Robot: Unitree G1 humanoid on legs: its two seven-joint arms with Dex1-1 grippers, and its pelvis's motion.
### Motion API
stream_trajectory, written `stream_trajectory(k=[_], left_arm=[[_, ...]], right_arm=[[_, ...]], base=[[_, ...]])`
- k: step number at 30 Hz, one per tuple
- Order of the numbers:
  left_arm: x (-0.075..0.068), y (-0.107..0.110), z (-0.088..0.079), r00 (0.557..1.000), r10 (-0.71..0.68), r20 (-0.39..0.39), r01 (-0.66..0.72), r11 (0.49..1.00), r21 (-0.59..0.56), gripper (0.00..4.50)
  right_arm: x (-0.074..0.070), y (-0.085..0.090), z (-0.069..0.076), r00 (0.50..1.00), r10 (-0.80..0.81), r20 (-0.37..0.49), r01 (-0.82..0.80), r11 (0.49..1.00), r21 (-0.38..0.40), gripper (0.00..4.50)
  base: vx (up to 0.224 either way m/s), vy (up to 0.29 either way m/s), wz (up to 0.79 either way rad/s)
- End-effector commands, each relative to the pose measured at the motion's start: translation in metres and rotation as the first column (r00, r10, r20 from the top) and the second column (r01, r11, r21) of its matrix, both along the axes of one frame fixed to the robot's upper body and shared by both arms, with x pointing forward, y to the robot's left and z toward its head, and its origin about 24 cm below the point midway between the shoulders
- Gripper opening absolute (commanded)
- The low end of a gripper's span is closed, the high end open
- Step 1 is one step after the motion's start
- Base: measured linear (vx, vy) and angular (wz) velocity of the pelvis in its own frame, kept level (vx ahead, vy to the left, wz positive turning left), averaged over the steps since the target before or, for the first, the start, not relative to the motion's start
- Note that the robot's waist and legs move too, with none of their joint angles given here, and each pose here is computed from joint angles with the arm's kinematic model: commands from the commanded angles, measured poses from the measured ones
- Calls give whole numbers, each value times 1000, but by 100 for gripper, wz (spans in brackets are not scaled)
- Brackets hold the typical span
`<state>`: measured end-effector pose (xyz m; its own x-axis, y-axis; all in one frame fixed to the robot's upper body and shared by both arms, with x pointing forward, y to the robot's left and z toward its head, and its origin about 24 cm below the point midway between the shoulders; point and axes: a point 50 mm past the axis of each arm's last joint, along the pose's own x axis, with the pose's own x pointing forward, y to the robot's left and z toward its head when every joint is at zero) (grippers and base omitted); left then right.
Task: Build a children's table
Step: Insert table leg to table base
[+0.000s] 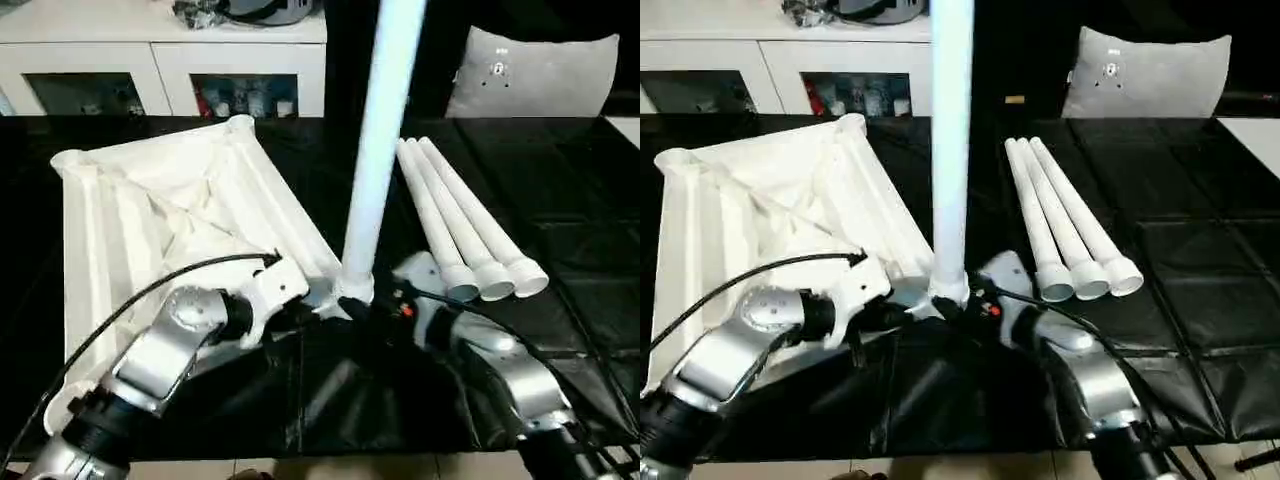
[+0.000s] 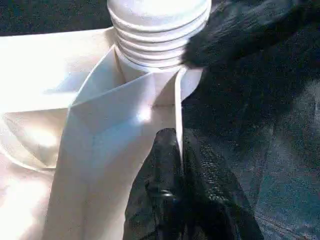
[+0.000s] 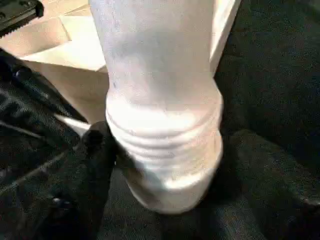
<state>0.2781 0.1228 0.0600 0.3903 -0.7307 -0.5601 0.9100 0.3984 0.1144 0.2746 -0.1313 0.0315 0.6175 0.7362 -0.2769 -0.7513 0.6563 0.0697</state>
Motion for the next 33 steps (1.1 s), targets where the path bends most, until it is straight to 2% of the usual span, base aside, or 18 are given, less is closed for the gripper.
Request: stream_trajectory(k=[1,7,13,15,17,29,30,33], left_arm=[[7,3,12,998,-23,56,23,1000,-4,0],[5,4,6,993,-111,49,110,994,12,0],[2,8,1,980,-198,18,197,979,51,0],[-2,8,-1,965,-264,-2,263,963,59,0],[-6,7,-2,946,-324,-22,325,943,71,0],[-6,3,-2,909,-417,-28,417,903,101,0],[-6,2,-1,903,-429,-28,430,897,106,0],[-4,1,-1,892,-451,-27,451,885,114,0]], right_arm=[[-4,-11,0,1000,-3,-10,3,1000,8,435],[-11,-23,13,997,60,38,-62,996,67,447],[-7,-26,22,991,113,75,-116,992,41,447],[-3,-23,27,984,157,88,-159,987,18,447],[0,-18,29,970,229,84,-229,973,-7,447],[2,-7,28,915,404,18,-403,915,-38,447],[2,-7,28,910,413,11,-413,910,-40,421],[4,-7,28,901,435,-8,-435,900,-38,408]], base=[[0,0,0],[0,0,0],[0,0,0],[0,0,0],[0,0,0],[0,0,0],[0,0,0],[0,0,0]])
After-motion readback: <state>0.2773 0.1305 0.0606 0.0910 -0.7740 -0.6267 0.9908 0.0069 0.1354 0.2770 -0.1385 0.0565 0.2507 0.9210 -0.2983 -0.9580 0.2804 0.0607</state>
